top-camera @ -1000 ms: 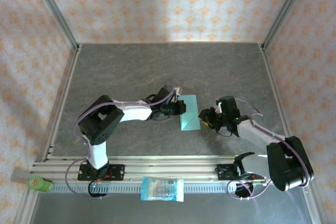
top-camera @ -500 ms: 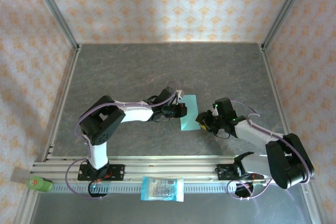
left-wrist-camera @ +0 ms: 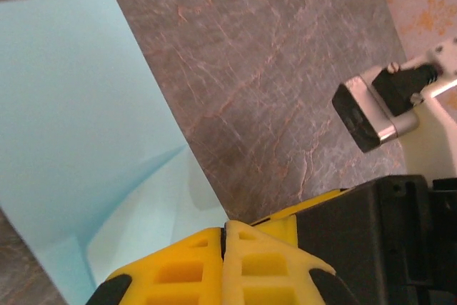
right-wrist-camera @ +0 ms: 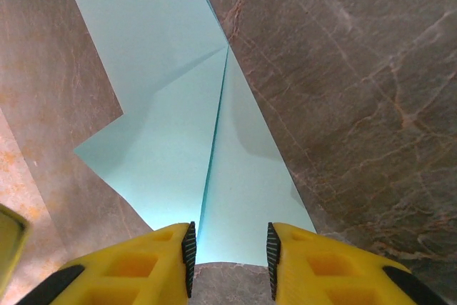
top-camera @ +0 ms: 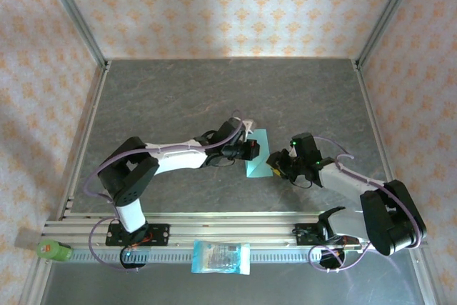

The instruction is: Fold a paper plane with a square sheet of paper (pick it up from the middle)

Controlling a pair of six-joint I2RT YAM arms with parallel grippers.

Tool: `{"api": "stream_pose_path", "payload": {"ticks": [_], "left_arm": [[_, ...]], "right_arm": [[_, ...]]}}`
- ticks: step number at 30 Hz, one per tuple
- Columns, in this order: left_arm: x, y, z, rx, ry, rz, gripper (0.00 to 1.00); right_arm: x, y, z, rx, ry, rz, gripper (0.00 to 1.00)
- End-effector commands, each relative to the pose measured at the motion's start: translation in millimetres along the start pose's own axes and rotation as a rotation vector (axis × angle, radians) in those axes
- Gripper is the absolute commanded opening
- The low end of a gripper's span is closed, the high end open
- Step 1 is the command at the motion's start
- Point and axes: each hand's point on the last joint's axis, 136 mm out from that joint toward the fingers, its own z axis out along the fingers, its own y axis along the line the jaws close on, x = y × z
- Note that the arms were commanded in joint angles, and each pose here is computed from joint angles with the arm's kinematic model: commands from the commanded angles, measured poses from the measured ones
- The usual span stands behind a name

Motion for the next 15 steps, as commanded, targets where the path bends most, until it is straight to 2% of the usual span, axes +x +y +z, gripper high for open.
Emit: {"api": "stream_pose_path", "payload": {"ticks": [1,6,15], "left_arm": [[12.0,24.6,13.4,-0.110,0.056,-0.005,0.01],[29.4,59.4,24.0,-0.236,0.092,-0.021,0.00],[51.9,70.0,27.3,-0.221,0.119,-0.047,0.00]], "right_arm": [[-1.1,5.2,0.8,-0.012,-0.004,-0.005,0.33],[-0.2,5.9,0.4,-0.015,0.000,-0.013,0.34],[6.9,-2.5,8.1,0.015,0.048,-0.010,0.34]]}}
